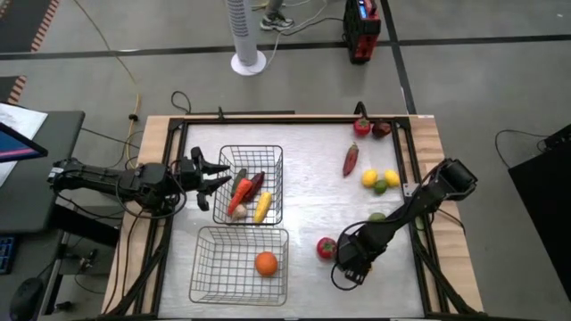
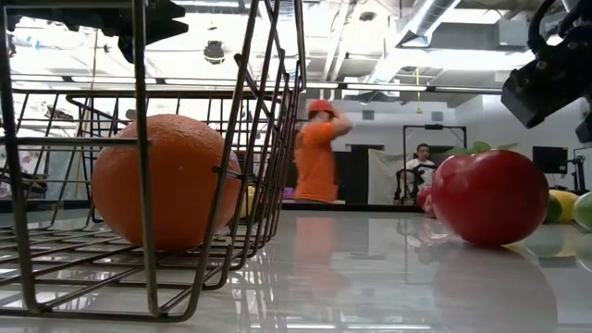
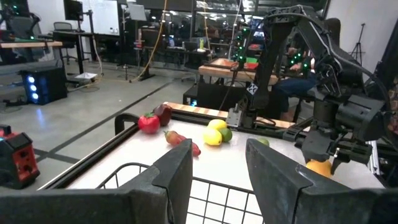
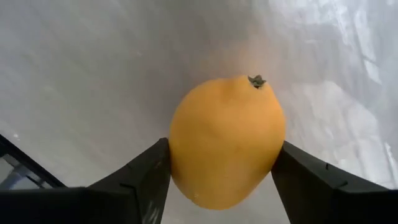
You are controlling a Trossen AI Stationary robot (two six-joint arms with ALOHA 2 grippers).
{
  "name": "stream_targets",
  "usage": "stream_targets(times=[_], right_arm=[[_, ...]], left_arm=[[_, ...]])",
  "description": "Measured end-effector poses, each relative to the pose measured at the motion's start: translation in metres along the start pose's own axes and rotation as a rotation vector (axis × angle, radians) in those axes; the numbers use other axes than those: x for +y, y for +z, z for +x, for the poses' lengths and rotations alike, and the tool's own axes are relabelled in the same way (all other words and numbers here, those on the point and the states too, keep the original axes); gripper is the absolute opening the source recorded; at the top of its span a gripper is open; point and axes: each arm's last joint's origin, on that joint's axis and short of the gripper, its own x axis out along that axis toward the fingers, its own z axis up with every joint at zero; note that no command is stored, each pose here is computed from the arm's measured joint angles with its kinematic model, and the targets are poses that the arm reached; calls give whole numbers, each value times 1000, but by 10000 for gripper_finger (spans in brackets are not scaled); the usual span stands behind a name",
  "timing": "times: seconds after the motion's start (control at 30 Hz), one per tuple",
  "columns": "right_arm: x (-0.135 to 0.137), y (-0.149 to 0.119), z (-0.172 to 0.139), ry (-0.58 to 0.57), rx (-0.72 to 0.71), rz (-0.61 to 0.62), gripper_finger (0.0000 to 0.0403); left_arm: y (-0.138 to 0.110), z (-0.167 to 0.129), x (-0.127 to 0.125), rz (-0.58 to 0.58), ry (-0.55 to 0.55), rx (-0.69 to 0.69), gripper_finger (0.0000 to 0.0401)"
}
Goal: Sort produce into baskets
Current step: Put the bottom left lemon into the wire basket, then put the bottom tomato into the wire basket
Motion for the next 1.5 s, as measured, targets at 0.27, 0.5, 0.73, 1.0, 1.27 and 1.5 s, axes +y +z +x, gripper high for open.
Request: stream_targets(times=[0.27,0.5,0.73,1.0,1.27,1.5], right_arm=[[-3,16,-45,-73,22,-47,269],[26,42,-118,98,-268,-265,274],[63,71,-161,350,-756,-634,275],[79,121,-134,325,-922,-799,292],[61,141,-136,355,-860,-744,369],[38,122,-150,246,-750,-652,376]], left_arm=[[1,0,0,-4,-1,-8,137],[1,0,0,6,-1,-10,137],[4,0,0,12,12,-44,137],[5,0,0,9,22,-51,137],[5,0,0,7,22,-51,137],[4,0,0,8,22,-43,137]])
